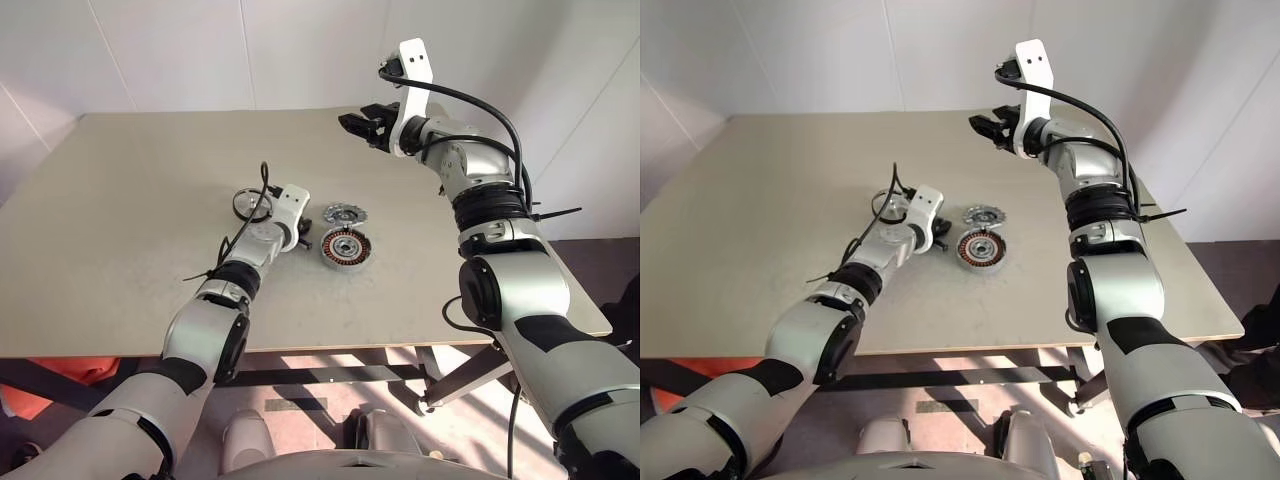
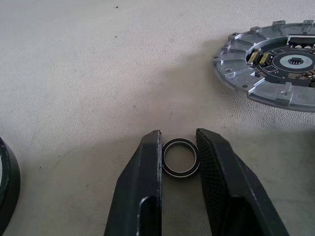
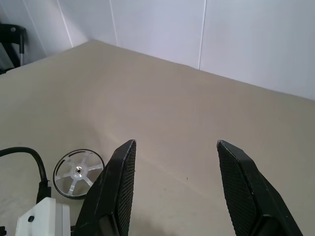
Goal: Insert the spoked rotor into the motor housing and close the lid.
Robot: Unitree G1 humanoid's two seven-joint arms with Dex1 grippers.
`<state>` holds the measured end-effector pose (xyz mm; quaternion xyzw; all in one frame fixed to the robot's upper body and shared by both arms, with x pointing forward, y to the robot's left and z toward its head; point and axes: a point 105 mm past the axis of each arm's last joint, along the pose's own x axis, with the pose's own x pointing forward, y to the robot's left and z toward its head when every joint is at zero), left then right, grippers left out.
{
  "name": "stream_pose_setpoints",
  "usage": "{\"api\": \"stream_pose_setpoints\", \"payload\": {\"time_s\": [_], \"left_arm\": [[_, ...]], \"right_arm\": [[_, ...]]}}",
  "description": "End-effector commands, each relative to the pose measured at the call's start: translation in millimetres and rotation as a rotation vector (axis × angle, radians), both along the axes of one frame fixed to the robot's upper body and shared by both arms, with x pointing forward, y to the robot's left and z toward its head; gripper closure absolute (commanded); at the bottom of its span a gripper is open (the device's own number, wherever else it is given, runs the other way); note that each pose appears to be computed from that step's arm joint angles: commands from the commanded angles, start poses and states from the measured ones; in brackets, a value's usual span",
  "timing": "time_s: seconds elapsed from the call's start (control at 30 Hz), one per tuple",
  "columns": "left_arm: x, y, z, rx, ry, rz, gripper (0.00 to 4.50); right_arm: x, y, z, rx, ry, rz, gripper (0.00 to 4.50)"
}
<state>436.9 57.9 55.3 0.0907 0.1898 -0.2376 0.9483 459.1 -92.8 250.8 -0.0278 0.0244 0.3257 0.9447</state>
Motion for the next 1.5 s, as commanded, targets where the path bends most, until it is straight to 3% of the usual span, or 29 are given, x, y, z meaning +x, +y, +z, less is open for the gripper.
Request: {"api": "stream_pose_setpoints", "payload": {"time_s": [0.03,0.27,0.4,0.5,0.63,0.77,1.17,1.5], "left_arm": [[2.4,30.3,-7.1,0.016,0.017,0.088,3.80],[5.7,11.1,52.2,-0.287,-0.098,-0.070,3.80],[-15.9,1.3,73.5,-0.384,-0.090,-0.240,3.80],[-38.6,-8.1,84.2,-0.427,-0.065,-0.371,3.80],[-61.3,-19.6,77.4,-0.384,0.006,-0.497,3.80],[-68.8,-28.5,63.0,-0.322,0.061,-0.558,3.80],[-56.5,-55.4,48.1,-0.253,0.109,-0.591,3.80],[-60.0,-69.6,35.2,-0.241,0.153,-0.632,3.80]], "right_arm": [[-1.0,1.9,29.0,0.020,-0.084,0.008,1.57],[-2.6,-2.2,28.8,0.017,-0.088,0.009,1.57],[-6.5,-18.7,21.3,0.006,-0.082,-0.008,1.57],[-6.6,-38.2,-2.6,-0.043,-0.049,-0.068,1.57],[-9.8,-57.9,-27.1,-0.061,0.004,-0.132,1.57],[-13.2,-62.7,-31.3,-0.052,0.006,-0.160,1.57],[-19.9,-66.6,-30.4,-0.043,-0.017,-0.208,1.57],[-19.8,-65.3,-30.4,-0.045,-0.025,-0.215,1.57]]}}
